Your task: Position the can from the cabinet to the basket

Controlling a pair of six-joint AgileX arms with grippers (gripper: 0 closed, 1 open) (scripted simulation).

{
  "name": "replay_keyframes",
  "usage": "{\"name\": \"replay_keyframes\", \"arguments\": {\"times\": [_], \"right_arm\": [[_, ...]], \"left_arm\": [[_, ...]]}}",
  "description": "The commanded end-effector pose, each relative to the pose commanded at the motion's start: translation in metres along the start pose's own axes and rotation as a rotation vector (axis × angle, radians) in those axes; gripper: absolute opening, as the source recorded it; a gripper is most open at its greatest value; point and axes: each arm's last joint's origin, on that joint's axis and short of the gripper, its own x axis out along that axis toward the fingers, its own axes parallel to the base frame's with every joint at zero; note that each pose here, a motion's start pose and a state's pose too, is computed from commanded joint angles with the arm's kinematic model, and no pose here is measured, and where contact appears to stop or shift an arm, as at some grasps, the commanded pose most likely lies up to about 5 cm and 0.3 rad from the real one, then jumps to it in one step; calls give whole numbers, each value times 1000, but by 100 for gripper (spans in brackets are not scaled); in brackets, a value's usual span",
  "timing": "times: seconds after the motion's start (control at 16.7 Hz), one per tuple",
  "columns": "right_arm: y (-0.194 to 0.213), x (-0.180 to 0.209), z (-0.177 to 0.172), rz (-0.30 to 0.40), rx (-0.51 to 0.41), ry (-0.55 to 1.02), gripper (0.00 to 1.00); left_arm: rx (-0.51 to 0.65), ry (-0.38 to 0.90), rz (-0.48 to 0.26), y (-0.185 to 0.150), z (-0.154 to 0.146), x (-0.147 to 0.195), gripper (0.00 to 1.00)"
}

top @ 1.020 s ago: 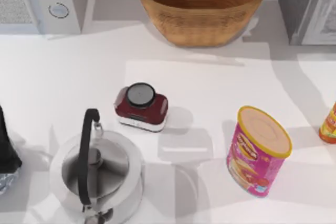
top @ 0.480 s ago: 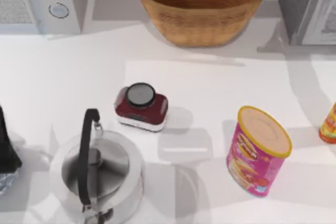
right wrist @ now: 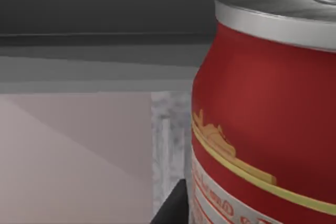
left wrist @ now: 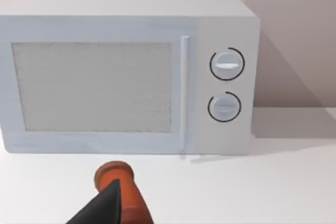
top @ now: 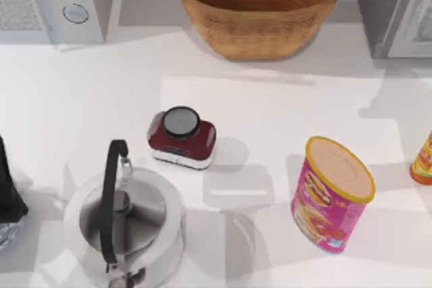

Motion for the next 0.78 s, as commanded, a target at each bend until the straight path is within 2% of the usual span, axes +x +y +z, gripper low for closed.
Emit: {"name": "replay_keyframes", "arguments": {"times": [0.18,0.42,0.6,0.78], "right_arm": [[-7,-7,-101,13,-32,158,0],[-16,-30,-208,39,-36,217,0],[-21,-40,-258,53,-29,173,0],[-24,-43,-280,60,-14,78,0]], "left_arm": [[0,0,0,0,0,0,100],[0,0,0,0,0,0,100],[0,0,0,0,0,0,100],[0,0,0,0,0,0,100]]}}
